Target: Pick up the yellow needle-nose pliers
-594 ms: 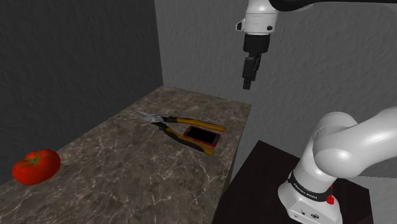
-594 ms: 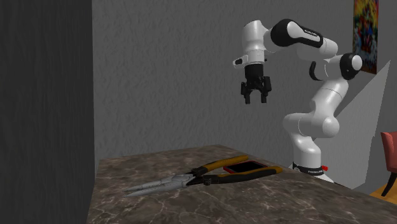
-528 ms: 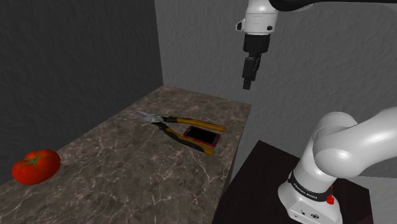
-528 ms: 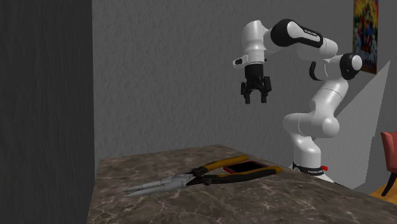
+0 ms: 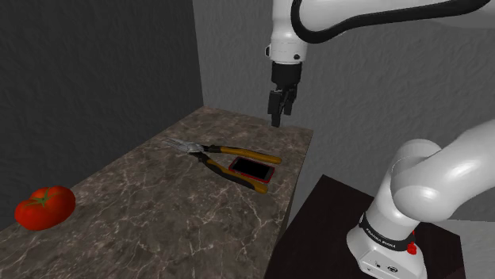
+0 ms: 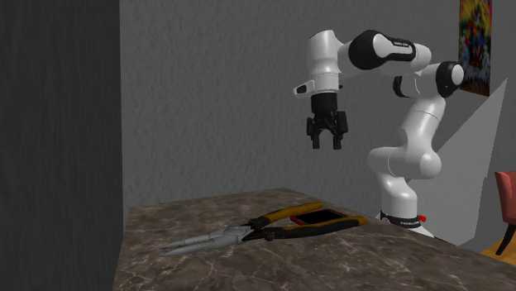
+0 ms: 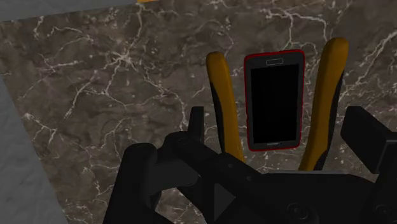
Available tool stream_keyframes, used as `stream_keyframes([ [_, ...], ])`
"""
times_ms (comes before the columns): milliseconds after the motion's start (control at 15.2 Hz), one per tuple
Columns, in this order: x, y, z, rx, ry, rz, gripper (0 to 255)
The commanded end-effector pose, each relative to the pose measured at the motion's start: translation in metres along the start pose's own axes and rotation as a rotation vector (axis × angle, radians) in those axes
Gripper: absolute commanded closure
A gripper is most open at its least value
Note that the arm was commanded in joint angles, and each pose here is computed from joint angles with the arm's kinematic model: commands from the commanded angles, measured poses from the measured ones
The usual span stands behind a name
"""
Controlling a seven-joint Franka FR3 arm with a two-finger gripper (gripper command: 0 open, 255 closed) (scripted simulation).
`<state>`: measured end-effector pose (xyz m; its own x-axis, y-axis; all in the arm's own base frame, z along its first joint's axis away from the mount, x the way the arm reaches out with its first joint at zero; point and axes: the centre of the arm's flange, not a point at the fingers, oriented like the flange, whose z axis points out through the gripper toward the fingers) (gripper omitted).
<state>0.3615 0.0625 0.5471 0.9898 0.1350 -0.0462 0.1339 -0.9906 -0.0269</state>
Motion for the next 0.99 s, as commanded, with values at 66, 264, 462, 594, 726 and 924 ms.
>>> stream_keyframes([
  [66, 0.031, -0.016, 0.019, 0.001, 0.002, 0.021, 0],
  [264, 0.061, -0.033, 0.038, 0.001, 0.004, 0.041, 0],
  [462, 0.091, -0.05, 0.057, 0.001, 0.005, 0.061, 0],
  [594, 0.111, -0.061, 0.07, 0.001, 0.005, 0.075, 0],
  [726, 0.132, -0.071, 0.082, 0.001, 0.006, 0.088, 0],
  [924, 0.163, -0.087, 0.101, 0.001, 0.007, 0.108, 0],
])
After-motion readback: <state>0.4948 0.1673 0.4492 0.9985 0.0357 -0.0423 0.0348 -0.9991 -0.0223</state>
